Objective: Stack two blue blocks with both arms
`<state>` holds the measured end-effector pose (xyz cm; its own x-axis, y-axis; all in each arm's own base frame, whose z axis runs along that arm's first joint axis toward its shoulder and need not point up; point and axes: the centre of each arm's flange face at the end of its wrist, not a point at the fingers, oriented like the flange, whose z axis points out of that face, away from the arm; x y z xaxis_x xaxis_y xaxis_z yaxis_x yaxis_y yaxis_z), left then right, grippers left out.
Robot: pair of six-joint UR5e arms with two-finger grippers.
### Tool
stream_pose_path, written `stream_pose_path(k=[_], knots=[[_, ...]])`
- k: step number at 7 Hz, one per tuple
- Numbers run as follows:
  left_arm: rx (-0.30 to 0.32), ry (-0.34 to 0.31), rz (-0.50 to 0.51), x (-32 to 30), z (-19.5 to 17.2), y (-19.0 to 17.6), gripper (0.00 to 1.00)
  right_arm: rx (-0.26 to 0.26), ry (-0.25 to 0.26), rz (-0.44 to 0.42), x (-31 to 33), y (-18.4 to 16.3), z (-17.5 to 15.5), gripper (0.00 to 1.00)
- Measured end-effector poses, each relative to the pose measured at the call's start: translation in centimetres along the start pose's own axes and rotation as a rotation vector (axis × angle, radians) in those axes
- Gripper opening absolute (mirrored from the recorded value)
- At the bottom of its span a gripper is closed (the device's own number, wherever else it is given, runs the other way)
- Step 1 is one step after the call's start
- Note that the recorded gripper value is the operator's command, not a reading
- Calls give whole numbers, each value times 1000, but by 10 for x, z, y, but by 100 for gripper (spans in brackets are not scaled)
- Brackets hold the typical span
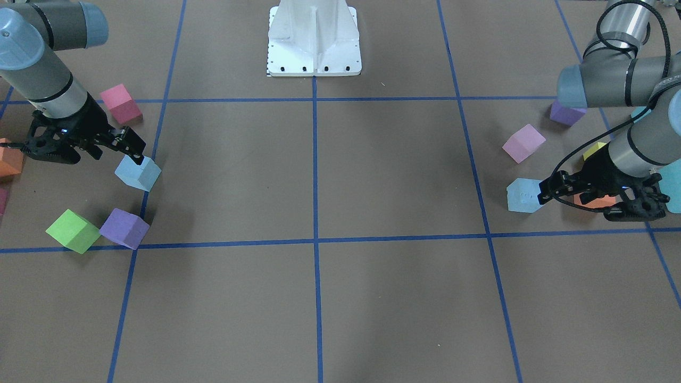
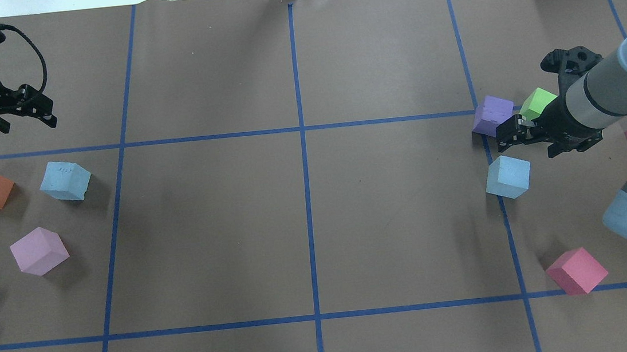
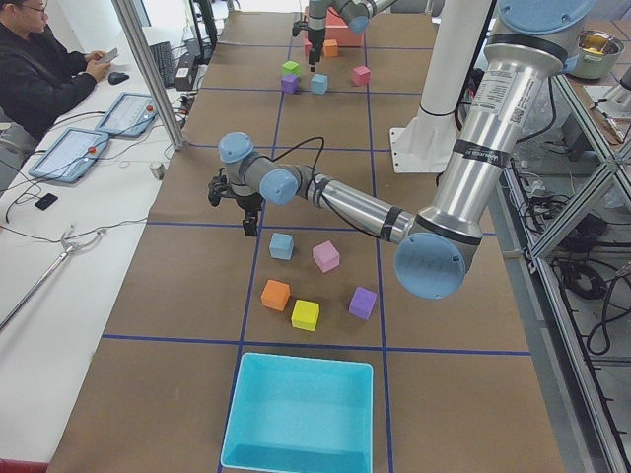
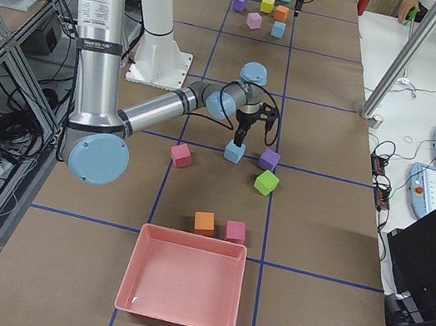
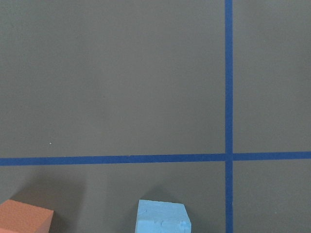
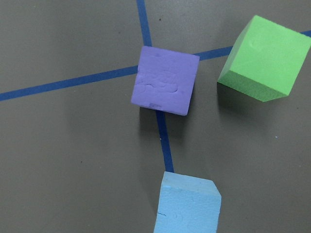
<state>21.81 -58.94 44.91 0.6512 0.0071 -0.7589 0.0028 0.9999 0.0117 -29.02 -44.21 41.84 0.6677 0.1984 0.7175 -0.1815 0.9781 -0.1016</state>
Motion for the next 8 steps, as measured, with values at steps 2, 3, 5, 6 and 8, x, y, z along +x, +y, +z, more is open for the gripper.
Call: stream_pose_path(k=[2, 3, 5, 6, 8], knots=[[-5, -1, -13, -2, 5, 3, 100, -5, 17, -8, -6, 0, 14, 100], [-8, -1, -15, -2, 7, 4, 100, -8, 24, -14, -10, 0, 21, 100], [-14, -3, -19, -1, 10, 6, 100, -10, 33, -27, -11, 2, 28, 100], [-15, -3, -25, 0, 11, 6, 100, -11, 36, -31, -10, 1, 34, 100], [-10, -21, -24, -3, 20, 13, 100, -6, 28, -42, -6, -2, 47, 100]])
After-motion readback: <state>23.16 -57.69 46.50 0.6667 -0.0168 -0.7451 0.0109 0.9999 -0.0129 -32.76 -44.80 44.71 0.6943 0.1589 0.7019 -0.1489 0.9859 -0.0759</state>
